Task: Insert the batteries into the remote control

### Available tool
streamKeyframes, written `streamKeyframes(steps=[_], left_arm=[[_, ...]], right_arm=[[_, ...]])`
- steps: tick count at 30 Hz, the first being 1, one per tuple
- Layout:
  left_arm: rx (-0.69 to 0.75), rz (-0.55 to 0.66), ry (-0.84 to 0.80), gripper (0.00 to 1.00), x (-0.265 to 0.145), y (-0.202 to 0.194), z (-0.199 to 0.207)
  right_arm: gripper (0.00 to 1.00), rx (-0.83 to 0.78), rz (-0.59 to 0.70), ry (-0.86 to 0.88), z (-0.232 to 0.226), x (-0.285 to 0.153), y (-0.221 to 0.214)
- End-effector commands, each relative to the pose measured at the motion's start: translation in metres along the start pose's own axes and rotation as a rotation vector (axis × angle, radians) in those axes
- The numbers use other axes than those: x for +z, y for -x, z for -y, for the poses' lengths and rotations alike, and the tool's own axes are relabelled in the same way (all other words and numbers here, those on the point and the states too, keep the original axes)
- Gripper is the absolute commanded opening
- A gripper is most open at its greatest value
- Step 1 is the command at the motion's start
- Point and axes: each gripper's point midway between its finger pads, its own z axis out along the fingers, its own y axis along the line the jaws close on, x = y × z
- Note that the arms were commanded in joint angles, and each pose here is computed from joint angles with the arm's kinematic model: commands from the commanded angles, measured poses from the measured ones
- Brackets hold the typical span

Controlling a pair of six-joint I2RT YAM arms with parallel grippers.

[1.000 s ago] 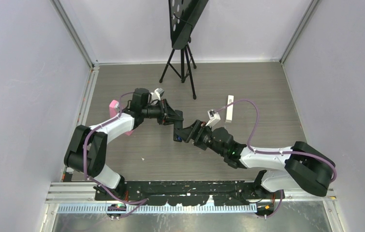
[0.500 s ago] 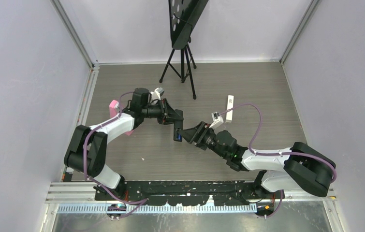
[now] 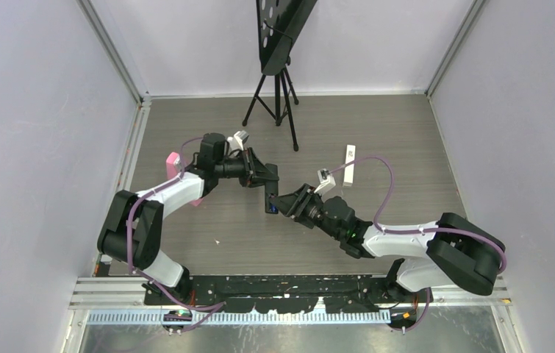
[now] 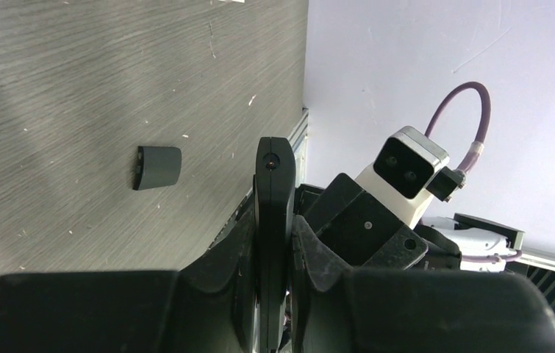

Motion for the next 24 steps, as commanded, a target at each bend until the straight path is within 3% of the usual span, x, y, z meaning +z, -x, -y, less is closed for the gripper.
streamKeyframes(steps=[1,6,13,19,24], left_arm=[[0.067,-0.006,-0.059,0.00,-0.008,-0.004,0.025],[0.106,0.035,0.172,0.00,-0.008,-0.001,-0.022],[0.154,0.078,0.347,0.00,-0.003,0.004,-0.065],[0.186,0.116,0.545,0.00,0.005,0.011,-0.108],[0.223,0.176,0.673,0.00,-0.005,0.024,-0.128]], right_arm=[[0.41,-0.029,0.014,-0.129,0.029,0.003,-0.001],[0.39,-0.099,-0.007,-0.232,0.041,0.002,0.002],[0.58,-0.131,-0.042,-0.236,0.042,0.001,-0.003],[0.57,-0.158,-0.151,-0.277,0.056,0.015,-0.028],[0.52,-0.175,-0.169,-0.388,0.079,0.011,-0.031]])
